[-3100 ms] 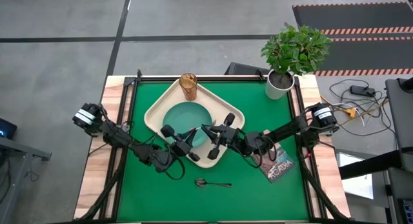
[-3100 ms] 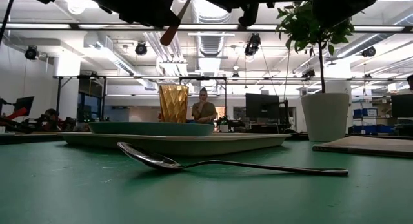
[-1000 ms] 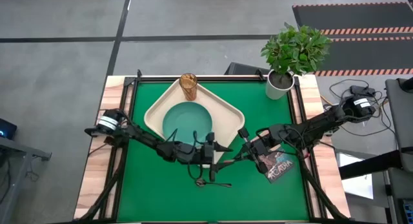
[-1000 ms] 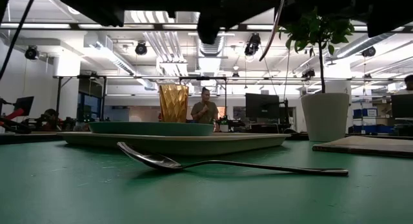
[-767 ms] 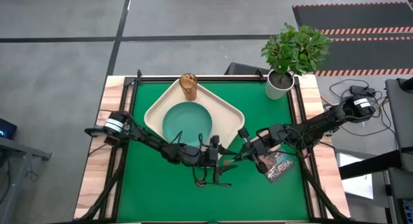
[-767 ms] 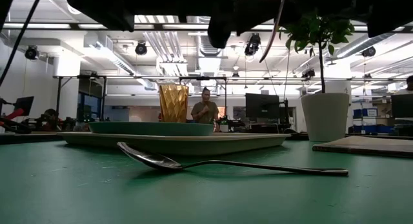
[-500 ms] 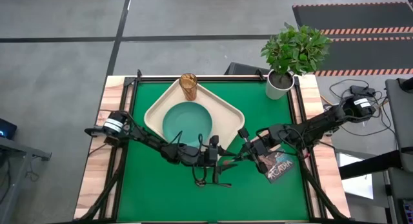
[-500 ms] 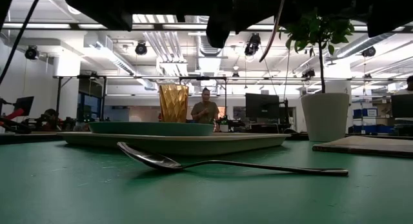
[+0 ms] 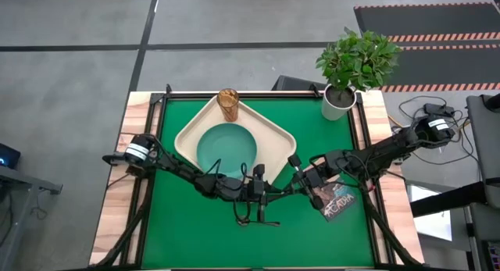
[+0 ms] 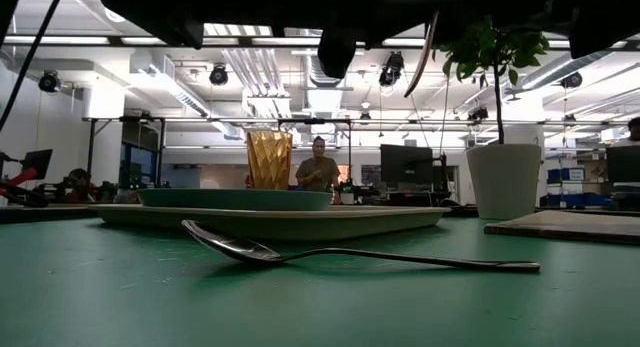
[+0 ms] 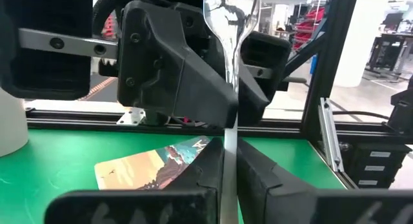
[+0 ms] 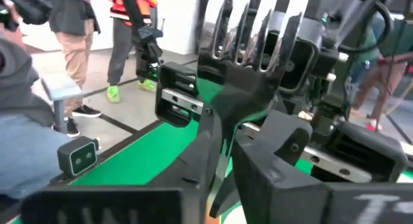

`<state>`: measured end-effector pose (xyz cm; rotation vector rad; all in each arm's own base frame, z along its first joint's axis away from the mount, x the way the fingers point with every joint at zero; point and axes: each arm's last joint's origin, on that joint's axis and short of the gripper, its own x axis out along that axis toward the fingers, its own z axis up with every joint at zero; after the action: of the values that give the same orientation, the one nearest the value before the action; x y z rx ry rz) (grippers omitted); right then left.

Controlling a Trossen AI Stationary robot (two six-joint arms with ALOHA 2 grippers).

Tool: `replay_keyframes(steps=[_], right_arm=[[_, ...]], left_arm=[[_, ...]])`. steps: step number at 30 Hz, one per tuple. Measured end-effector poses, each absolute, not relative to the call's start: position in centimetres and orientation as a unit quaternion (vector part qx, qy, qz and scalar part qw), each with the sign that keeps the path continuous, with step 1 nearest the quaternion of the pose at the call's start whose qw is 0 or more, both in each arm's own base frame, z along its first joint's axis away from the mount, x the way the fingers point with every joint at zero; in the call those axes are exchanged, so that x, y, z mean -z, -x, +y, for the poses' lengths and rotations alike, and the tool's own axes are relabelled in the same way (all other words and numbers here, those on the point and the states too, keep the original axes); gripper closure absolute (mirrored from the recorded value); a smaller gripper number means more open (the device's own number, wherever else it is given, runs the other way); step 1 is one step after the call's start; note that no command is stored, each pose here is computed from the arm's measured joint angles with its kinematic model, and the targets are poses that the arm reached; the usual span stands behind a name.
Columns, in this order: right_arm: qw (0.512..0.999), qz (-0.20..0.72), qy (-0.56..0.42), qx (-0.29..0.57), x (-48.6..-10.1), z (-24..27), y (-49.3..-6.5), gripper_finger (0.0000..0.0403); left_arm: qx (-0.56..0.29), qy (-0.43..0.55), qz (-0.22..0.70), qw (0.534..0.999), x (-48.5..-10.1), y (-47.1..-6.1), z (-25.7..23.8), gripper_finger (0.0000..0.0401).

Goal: Pick and place plate/cup/fork/spoon on tray
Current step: Put the orange fork on the white tray to the right of the green plate

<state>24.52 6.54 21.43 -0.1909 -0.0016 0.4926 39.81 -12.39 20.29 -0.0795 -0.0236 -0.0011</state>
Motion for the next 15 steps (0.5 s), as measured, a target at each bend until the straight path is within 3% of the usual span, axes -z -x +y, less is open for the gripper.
replay_keyframes(steps=[7, 15], right_arm=[[0.975, 0.004, 0.069, -0.212, -22.3, 6.2, -23.9, 0.0280], [0.988, 0.029, 0.034, -0.147, -24.6, 5.1, -21.1, 0.0231]], left_arm=[[-0.017, 0.035, 0.039, 0.998, -20.4, -39.4, -12.1, 0.0396], [-0.098, 0.072, 0.221, 0.968, -21.1, -36.3, -10.9, 0.0398]])
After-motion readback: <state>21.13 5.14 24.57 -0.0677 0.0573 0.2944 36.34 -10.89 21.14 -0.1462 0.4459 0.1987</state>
